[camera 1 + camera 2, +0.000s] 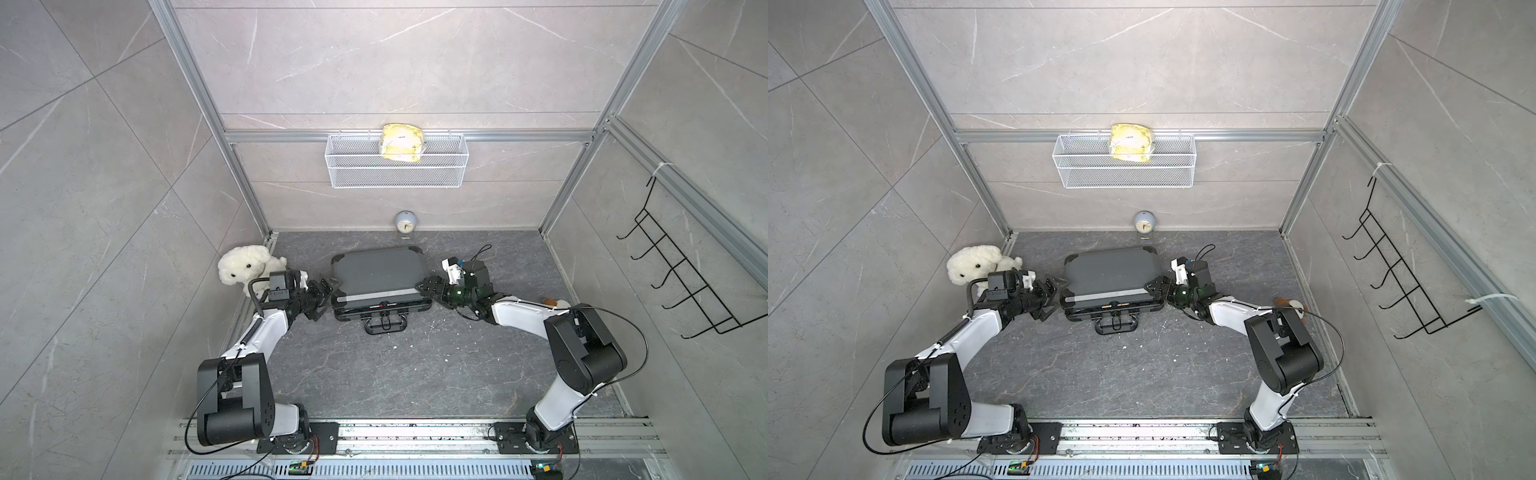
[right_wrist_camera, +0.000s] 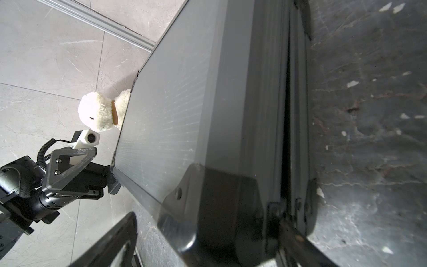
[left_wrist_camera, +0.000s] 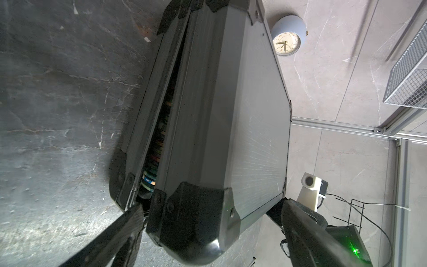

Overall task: Open the poker set cases
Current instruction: Open the case lid on the poker set case.

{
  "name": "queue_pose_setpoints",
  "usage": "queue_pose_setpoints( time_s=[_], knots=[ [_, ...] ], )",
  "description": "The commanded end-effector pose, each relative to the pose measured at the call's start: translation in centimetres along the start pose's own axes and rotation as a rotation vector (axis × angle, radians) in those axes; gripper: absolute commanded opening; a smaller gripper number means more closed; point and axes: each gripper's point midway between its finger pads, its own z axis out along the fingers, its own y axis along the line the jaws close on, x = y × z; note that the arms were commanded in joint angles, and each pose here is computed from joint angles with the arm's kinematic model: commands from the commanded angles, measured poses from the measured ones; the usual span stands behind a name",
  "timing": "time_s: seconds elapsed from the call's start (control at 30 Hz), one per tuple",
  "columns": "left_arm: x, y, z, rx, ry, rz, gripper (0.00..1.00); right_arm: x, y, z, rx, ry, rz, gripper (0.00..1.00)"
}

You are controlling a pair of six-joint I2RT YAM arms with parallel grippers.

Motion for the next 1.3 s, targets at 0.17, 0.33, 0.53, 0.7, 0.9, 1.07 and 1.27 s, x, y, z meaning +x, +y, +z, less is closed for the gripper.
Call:
queue_pose_setpoints(
  time_s=[0.17, 0.33, 0.53, 0.7, 0.9, 1.07, 1.27],
  knots=[
    [-4.9, -7.1, -1.0, 0.115, -0.069, 0.078, 0.94, -6.7, 6.9, 0.1, -0.105, -0.099, -0.096, 0.91],
    [-8.2, -9.4, 0.1, 0.123, -0.084, 0.090, 0.93, -10.1, 8.2, 1.8, -0.100, -0.126, -0.102, 0.92],
    [-12.7, -11.7, 2.2, 0.124, -0.095, 0.119, 0.93, -14.7, 9.3, 4.6, -0.112, -0.139, -0.099, 0.94],
    [-15.9, -12.1, 3.3, 0.115, -0.114, 0.122, 0.93, -17.9, 10.8, 6.1, -0.138, -0.148, -0.081, 0.98],
    [-20.6, -9.4, -1.4, 0.058, -0.230, 0.055, 0.96, -20.8, 12.1, 8.7, -0.169, -0.149, -0.056, 1.00],
    [-22.0, -5.0, -5.5, -0.055, -0.341, -0.019, 0.99, -21.2, 12.1, 11.6, -0.128, -0.144, -0.092, 1.00],
    [-19.1, -2.4, -4.3, -0.035, -0.298, -0.060, 0.99, -19.6, 10.7, 11.9, -0.081, -0.090, -0.117, 1.00]
  ],
)
